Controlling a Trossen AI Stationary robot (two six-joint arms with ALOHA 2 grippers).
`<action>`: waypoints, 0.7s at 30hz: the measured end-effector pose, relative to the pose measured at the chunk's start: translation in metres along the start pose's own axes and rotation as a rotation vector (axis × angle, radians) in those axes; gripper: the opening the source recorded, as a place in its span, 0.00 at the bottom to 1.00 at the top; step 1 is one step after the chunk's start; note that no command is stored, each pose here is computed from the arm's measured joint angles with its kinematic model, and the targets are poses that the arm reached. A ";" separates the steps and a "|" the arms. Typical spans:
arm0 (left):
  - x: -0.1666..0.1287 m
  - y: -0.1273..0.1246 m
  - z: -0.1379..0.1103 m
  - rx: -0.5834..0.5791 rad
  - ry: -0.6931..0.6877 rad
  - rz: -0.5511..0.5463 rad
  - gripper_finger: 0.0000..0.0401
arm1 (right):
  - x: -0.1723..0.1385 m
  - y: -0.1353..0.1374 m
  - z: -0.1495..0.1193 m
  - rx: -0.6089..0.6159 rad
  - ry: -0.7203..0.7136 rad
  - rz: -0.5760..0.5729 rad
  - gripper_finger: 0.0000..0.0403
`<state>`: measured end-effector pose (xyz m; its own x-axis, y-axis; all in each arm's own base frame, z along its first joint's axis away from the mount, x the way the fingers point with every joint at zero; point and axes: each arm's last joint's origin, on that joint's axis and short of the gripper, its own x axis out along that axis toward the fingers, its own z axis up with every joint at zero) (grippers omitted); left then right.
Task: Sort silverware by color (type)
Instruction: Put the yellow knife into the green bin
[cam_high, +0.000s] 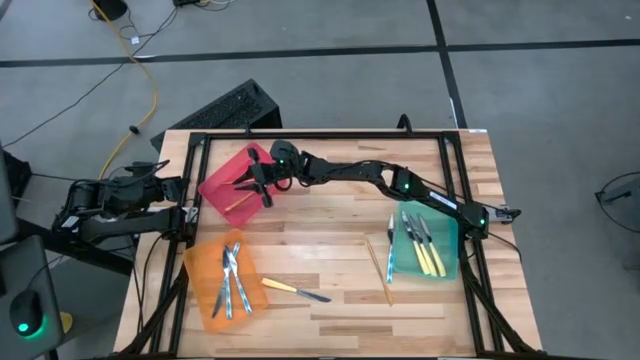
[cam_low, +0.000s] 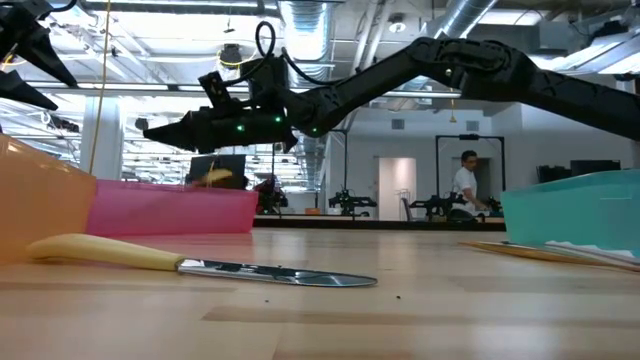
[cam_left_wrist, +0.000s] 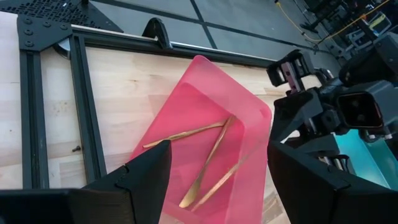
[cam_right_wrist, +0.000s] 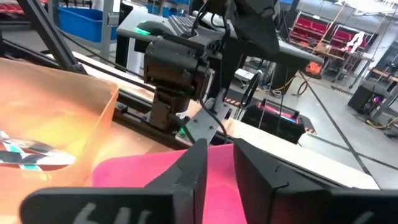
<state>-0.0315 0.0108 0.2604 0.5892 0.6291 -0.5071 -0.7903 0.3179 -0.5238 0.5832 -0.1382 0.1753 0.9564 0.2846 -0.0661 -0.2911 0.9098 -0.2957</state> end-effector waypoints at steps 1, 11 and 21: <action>0.000 0.000 0.000 0.000 0.000 0.000 0.62 | 0.000 0.000 0.000 -0.002 -0.002 -0.001 0.28; 0.000 0.000 0.000 0.000 0.000 0.000 0.62 | -0.018 -0.020 0.061 0.025 -0.106 -0.048 0.34; 0.000 0.000 0.000 0.001 0.000 0.000 0.62 | -0.079 -0.016 0.147 0.331 0.324 -0.058 0.33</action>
<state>-0.0316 0.0108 0.2603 0.5891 0.6289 -0.5073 -0.7905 0.3183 -0.5233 0.5086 -0.1312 0.3258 0.9141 0.1692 -0.3685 -0.1784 0.9839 0.0092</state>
